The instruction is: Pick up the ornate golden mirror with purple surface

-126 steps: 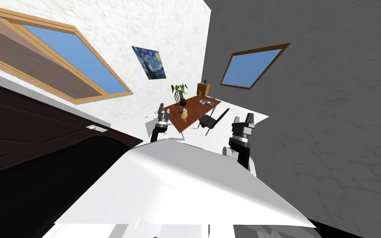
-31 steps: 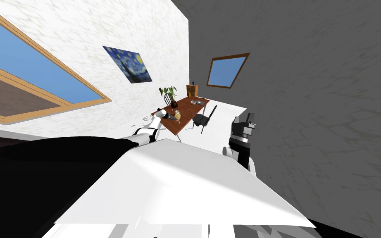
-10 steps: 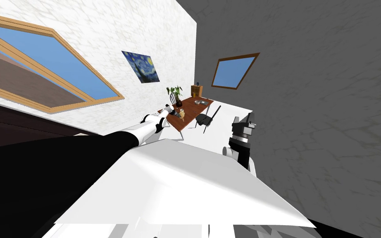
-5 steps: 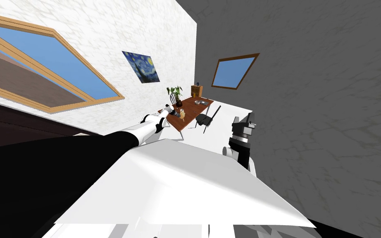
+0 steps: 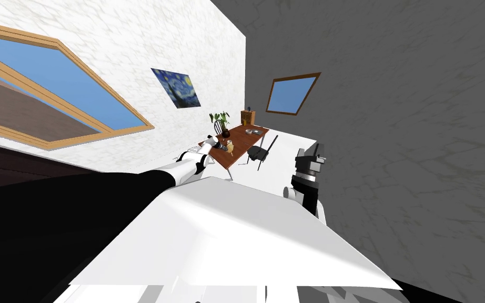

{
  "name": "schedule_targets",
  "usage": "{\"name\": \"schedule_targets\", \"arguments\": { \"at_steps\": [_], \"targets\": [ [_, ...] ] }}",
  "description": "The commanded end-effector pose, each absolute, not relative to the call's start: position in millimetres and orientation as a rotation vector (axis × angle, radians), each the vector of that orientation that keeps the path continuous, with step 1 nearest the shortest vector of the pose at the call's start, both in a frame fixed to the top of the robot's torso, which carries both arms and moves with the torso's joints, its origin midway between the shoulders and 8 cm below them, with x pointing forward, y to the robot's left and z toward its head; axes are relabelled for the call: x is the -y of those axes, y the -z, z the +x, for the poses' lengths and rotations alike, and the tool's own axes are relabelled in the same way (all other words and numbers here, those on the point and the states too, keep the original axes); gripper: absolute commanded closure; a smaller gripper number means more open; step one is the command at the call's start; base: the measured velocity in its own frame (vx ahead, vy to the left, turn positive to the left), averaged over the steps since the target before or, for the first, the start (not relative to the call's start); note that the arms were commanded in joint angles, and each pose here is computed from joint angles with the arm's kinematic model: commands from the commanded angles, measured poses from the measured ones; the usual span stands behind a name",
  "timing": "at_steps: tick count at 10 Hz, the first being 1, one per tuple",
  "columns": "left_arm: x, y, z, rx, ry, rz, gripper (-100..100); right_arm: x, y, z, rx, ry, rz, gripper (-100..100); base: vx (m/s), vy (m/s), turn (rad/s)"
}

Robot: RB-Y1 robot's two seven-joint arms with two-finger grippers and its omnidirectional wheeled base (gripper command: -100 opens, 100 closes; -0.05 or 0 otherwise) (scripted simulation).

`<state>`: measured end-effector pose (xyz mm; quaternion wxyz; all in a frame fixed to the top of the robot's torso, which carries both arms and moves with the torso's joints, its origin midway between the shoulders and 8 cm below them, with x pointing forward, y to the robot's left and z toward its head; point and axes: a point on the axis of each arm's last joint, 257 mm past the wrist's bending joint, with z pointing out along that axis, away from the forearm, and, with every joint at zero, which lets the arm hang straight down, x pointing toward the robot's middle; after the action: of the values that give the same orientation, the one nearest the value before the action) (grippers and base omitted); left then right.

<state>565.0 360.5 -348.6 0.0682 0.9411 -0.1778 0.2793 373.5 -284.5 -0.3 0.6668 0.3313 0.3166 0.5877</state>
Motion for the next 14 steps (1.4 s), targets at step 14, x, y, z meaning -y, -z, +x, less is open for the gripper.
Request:
{"name": "schedule_targets", "arguments": {
  "at_steps": [14],
  "targets": [
    [-415.4,359.8,490.8,0.361,-0.859,2.849,100,284.5,0.3,373.5,-0.714,-1.326,0.748,0,0.035,-0.003,-0.048]
  ]
}}
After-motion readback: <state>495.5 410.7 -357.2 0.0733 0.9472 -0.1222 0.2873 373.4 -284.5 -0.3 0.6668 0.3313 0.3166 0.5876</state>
